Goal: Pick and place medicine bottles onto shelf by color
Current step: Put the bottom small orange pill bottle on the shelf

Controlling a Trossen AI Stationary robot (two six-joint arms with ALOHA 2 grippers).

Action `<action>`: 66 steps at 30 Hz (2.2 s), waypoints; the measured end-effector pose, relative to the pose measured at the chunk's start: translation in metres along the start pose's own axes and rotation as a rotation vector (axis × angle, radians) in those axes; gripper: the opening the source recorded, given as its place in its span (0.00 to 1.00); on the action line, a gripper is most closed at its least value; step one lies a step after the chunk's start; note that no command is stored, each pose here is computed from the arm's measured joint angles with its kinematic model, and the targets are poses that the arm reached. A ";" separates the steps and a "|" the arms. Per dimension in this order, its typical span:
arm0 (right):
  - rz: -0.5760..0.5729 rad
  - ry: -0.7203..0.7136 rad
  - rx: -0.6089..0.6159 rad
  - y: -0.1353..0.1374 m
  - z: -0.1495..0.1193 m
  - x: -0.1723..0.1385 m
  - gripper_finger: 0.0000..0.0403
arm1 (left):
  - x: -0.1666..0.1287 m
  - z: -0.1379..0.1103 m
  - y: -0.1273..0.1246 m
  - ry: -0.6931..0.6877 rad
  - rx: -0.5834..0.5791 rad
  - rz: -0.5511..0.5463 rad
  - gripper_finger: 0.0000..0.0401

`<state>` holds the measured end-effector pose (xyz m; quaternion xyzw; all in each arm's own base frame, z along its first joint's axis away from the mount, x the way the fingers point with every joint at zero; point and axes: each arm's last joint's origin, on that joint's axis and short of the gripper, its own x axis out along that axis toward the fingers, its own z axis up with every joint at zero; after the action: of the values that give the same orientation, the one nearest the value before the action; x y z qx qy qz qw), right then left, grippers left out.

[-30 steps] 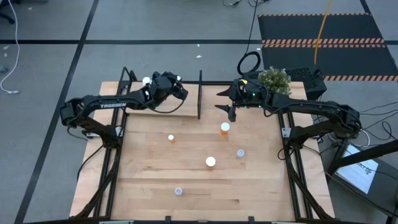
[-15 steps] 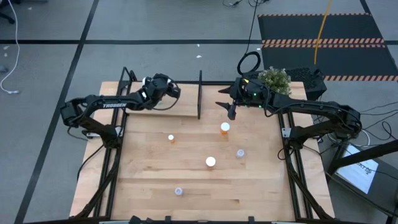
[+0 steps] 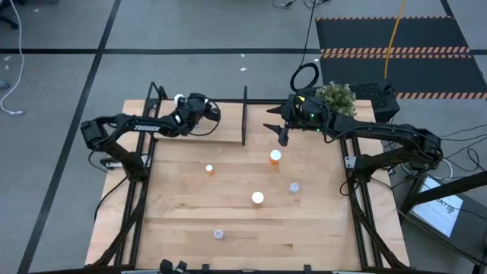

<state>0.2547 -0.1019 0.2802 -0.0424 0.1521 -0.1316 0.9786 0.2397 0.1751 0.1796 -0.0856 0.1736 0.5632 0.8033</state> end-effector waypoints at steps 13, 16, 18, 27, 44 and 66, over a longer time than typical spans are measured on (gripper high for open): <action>0.000 0.000 -0.010 0.000 0.000 0.000 0.63 | 0.018 -0.014 0.000 0.023 0.014 0.028 0.33; 0.000 0.000 -0.010 0.000 0.000 0.000 0.63 | 0.017 -0.013 0.000 0.019 0.011 0.024 0.33; 0.000 0.000 -0.011 0.000 0.000 0.000 0.63 | 0.017 -0.014 0.000 0.022 0.016 0.024 0.33; 0.000 0.000 -0.011 0.000 0.000 0.000 0.63 | 0.017 -0.014 0.000 0.028 0.037 0.024 0.33; 0.000 -0.001 -0.011 0.000 0.000 0.000 0.63 | 0.018 -0.016 0.000 0.046 0.048 0.004 0.33; 0.000 -0.001 -0.011 0.000 0.000 0.000 0.63 | 0.018 -0.018 0.000 0.075 0.058 -0.018 0.36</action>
<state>0.2547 -0.1019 0.2803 -0.0477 0.1524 -0.1309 0.9785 0.2418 0.1844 0.1561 -0.0848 0.2194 0.5471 0.8034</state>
